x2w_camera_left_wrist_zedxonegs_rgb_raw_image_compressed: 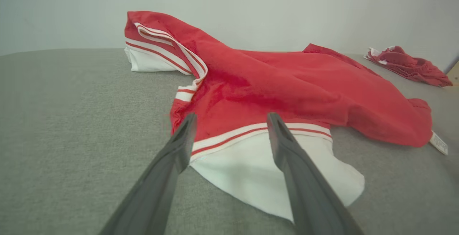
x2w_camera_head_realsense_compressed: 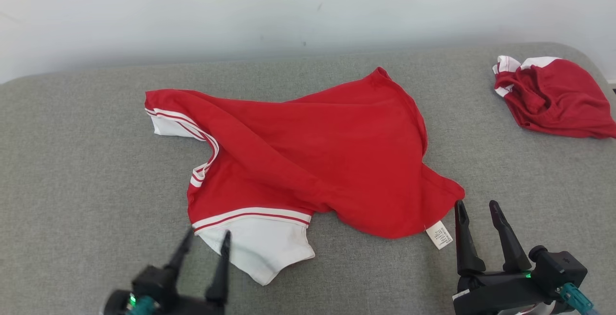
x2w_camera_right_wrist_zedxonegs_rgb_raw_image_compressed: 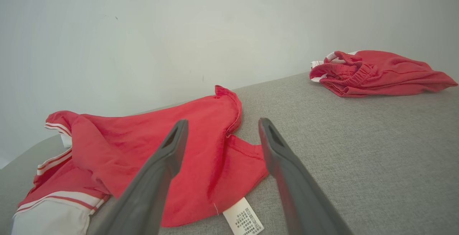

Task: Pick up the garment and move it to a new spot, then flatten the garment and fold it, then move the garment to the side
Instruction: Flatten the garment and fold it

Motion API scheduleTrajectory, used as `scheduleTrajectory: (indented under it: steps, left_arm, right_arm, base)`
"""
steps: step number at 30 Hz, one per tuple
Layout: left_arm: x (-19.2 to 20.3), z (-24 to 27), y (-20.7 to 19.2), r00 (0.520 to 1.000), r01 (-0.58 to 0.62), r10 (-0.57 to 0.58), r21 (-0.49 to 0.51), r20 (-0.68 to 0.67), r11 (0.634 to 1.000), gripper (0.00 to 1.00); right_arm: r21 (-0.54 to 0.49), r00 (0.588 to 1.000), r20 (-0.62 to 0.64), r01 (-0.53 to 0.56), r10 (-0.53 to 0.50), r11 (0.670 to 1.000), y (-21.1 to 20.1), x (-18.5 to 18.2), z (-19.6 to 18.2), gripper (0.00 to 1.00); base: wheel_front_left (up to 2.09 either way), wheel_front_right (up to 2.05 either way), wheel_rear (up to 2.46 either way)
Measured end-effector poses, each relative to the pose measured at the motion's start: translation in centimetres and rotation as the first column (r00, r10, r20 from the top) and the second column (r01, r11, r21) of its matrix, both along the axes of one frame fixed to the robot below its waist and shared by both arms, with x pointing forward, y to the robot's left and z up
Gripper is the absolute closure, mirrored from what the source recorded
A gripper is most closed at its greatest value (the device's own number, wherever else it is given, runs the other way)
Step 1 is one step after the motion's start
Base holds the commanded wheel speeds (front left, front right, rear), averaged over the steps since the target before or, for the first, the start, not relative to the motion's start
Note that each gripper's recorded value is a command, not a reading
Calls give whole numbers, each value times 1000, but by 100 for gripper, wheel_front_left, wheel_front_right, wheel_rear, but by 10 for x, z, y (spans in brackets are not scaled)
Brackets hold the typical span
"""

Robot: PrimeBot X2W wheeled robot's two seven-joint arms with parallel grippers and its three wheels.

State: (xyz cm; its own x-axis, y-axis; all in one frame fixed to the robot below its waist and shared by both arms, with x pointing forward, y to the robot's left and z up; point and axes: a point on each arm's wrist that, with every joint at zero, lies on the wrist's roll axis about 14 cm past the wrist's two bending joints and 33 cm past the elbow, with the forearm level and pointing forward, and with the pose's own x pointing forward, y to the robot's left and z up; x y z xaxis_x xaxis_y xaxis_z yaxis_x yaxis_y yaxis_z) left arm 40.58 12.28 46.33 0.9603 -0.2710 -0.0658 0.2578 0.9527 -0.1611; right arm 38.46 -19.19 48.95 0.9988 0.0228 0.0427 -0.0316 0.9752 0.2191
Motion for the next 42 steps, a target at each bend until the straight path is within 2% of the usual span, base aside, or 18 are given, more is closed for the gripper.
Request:
scheduleTrajectory:
  steps: [5, 18, 19, 20, 21, 22, 23, 27, 31, 42]
  left_arm:
    - [-29, -35, -26, 992, 51, -52, -14, -111, 999, 0]
    - [-42, -79, -54, 957, 117, -122, -33, -263, 993, 0]
    - [-42, -81, -57, 954, 124, -130, -39, -270, 992, 5]
    - [-42, -83, -58, 951, 128, -133, -39, -279, 991, 39]
    - [-40, -84, -60, 950, 129, -135, -41, -281, 991, 69]
    - [-39, -84, -60, 950, 125, -133, -45, -282, 991, 91]
    - [-38, -85, -62, 948, 131, -138, -45, -286, 990, 100]
    - [-34, -77, -59, 956, 106, -120, -65, -268, 992, 100]
    - [-29, -62, -37, 975, 36, -51, -75, -218, 997, 100]
    - [-77, -54, 46, 969, -169, 163, -14, -188, 986, 100]
  right_arm:
    - [1, 1000, 1, -2, 2, 1000, 1, -2, 1, 0]
    - [-1, 999, -12, 31, -31, 1000, -10, -7, -3, 0]
    - [-2, 999, -13, 35, -35, 999, -11, -8, -3, 0]
    - [-3, 999, -15, 38, -38, 999, -13, -9, -4, 0]
    - [-3, 999, -16, 41, -41, 999, -13, -9, -4, 0]
    - [-4, 999, -17, 43, -43, 999, -14, -10, -4, 0]
    - [-4, 999, -16, 44, -44, 999, -15, -10, -4, 0]
    - [-3, 999, -14, 51, -51, 999, -17, -12, -3, 0]
    - [-3, 999, -18, 49, -49, 999, -16, -13, -5, 0]
    - [-5, 999, -39, 2, -3, 1000, -4, -11, -12, 0]
  base:
    - [0, 0, 0]
    - [0, 0, 0]
    - [0, 0, 0]
    - [0, 0, 0]
    - [0, 0, 0]
    - [0, 0, 0]
    - [0, 0, 0]
    - [0, 0, 0]
    - [0, 0, 0]
    - [0, 0, 0]
